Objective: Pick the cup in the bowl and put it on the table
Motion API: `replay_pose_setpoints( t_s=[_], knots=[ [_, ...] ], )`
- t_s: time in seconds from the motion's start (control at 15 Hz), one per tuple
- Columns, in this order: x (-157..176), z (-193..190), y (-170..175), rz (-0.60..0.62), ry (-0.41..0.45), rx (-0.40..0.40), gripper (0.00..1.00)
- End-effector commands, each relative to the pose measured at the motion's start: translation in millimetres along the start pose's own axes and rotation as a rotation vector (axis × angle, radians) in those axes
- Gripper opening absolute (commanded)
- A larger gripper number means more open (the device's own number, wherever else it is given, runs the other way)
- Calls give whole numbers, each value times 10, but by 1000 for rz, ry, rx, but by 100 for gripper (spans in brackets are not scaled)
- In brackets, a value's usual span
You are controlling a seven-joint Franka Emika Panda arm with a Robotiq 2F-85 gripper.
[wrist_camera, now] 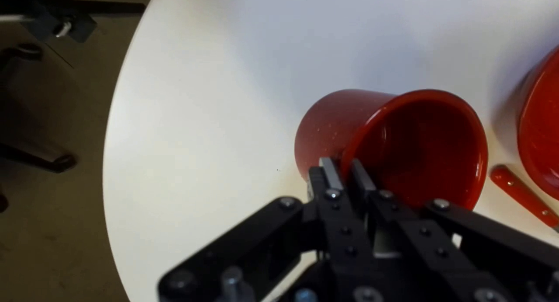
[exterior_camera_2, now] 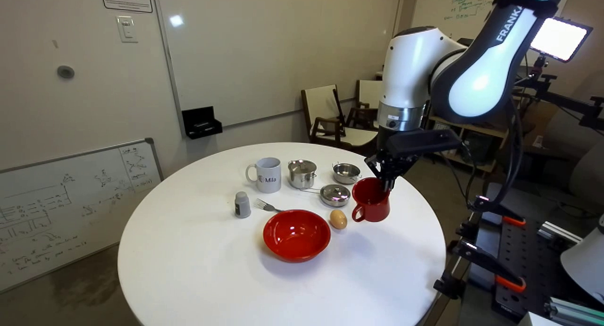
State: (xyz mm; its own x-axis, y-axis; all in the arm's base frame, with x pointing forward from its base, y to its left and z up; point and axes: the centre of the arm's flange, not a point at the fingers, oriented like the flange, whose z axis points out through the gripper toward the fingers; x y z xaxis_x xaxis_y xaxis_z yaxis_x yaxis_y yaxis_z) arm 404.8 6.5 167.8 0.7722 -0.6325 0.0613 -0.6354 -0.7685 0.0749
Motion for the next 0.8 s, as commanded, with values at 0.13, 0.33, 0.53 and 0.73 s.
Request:
replay_pose_setpoints(
  t_s=[0.13, 0.33, 0.53, 0.73],
  knots=[
    [189, 479, -89, 25, -25, -29, 2],
    [238, 620, -47, 64, -30, -44, 2],
    [245, 706, -34, 101, -28, -56, 2],
    [253, 742, -21, 138, -25, -66, 2]
  ],
)
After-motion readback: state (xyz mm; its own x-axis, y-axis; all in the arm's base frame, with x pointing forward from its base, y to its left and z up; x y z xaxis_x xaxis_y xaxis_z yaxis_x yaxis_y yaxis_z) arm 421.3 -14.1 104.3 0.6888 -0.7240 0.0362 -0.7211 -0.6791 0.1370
